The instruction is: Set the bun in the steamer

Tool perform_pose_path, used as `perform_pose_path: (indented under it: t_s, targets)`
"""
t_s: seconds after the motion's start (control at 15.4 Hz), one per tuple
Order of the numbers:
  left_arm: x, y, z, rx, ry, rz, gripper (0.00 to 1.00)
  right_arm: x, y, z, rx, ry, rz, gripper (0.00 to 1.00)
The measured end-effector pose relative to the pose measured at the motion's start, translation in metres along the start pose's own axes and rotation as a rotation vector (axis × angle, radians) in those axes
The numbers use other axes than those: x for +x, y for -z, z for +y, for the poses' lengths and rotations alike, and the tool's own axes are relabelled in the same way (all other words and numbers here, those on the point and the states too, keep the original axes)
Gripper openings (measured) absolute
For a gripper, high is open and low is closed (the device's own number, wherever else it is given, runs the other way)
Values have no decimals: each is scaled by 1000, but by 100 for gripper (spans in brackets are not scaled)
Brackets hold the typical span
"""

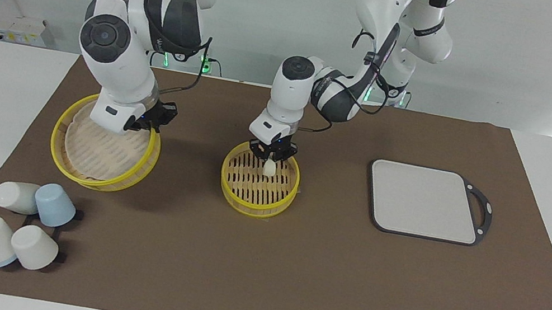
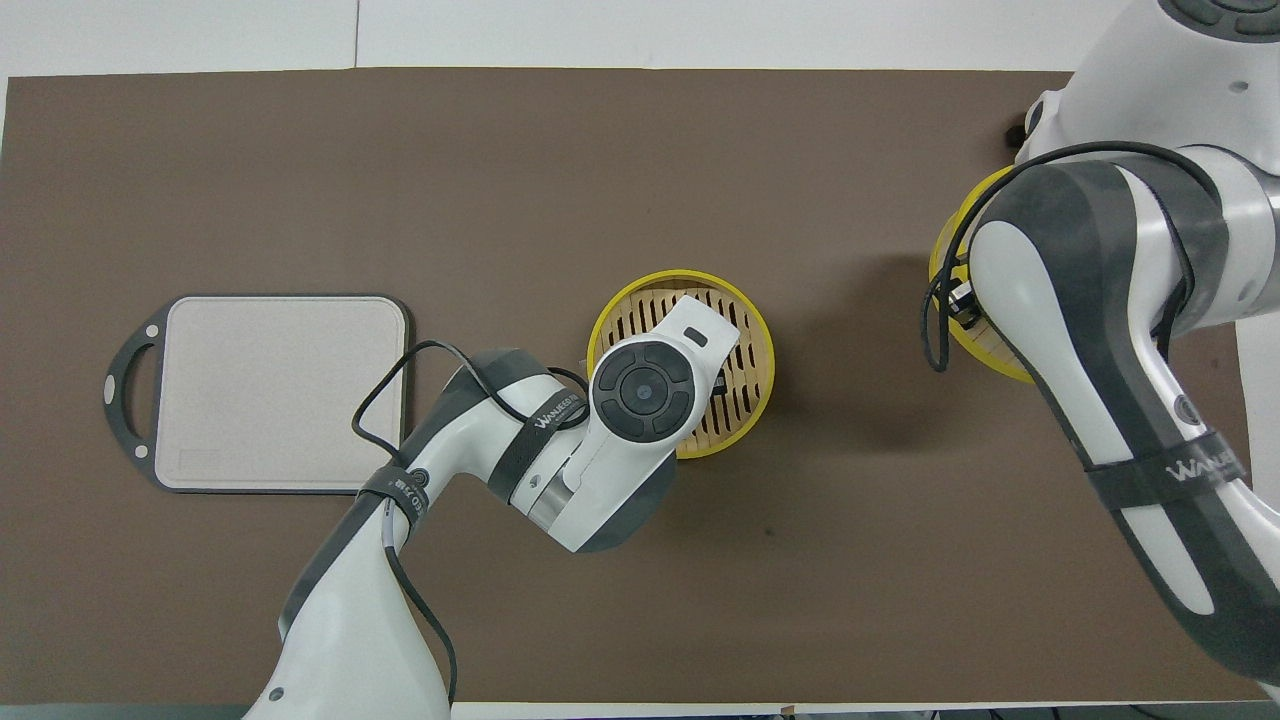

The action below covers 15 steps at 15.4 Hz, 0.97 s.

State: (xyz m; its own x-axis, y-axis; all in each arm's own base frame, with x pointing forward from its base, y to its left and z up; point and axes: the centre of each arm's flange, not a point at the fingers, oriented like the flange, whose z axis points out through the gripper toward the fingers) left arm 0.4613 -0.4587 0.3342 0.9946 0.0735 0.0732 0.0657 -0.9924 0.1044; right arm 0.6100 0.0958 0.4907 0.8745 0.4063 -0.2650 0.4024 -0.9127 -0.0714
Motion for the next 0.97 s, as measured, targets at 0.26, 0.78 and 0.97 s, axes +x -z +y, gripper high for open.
perform_pose_path:
  t_s: [0.26, 0.78, 0.97]
  targets:
    - [5, -4, -1, -16, 42, 18, 51, -1, -1, 0, 0, 0, -1, 8]
    - [14, 19, -12, 6, 94, 7, 100, 30, 7, -80, -23, -80, 122, 8]
    - [57, 97, -78, 76, 65, -48, 100, 50, 0, -193, 42, -192, 213, 8]
